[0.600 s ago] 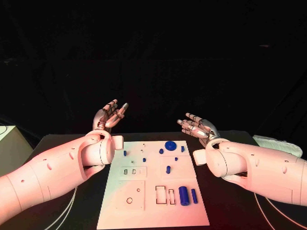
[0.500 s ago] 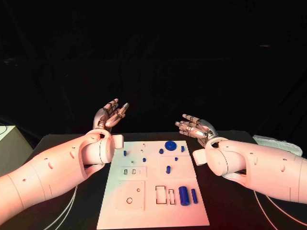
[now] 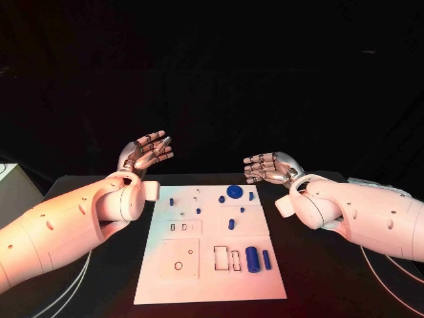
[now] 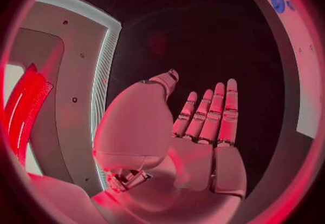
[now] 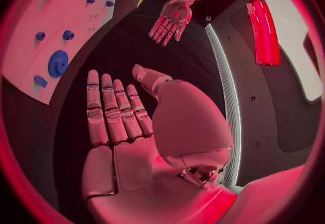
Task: Assemble the parts on the task board
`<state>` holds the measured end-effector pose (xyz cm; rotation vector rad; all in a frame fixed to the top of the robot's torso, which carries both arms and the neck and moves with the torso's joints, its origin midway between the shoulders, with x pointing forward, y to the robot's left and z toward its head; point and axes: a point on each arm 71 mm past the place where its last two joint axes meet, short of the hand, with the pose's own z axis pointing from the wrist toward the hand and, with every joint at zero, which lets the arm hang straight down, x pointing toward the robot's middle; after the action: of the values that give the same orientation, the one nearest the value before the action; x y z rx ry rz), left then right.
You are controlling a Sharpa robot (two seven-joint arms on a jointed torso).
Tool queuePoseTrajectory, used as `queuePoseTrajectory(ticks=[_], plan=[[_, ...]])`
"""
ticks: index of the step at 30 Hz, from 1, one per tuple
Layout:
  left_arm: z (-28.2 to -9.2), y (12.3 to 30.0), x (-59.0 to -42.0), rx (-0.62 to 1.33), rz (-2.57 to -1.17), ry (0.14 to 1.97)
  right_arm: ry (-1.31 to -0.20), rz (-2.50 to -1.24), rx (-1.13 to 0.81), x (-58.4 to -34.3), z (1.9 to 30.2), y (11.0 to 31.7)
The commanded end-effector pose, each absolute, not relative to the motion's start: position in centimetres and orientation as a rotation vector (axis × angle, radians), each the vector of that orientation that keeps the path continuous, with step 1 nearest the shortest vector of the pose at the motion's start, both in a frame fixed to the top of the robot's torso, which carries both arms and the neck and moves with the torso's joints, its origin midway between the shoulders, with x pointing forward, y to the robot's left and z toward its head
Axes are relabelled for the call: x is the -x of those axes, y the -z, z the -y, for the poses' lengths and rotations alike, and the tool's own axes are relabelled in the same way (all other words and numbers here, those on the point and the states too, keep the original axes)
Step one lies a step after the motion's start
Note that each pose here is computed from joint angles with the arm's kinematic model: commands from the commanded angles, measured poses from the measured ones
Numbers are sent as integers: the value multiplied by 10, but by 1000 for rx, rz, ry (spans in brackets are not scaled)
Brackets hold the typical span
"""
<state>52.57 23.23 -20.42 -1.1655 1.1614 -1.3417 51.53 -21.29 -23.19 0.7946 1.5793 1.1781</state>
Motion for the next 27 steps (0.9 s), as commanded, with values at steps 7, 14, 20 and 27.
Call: queuePoseTrajectory(ticks=[7, 14, 20, 27], plan=[[-225, 189, -504, 1087, -1306, 1572, -1003, -1578, -131, -513, 201, 214], [-224, 175, -484, 1044, -1353, 1642, -890, -1573, 54, -518, 196, 201], [-228, 163, -469, 1015, -1372, 1661, -764, -1576, 203, -522, 188, 194], [-237, 152, -454, 982, -1396, 1674, -644, -1544, 306, -525, 178, 187]])
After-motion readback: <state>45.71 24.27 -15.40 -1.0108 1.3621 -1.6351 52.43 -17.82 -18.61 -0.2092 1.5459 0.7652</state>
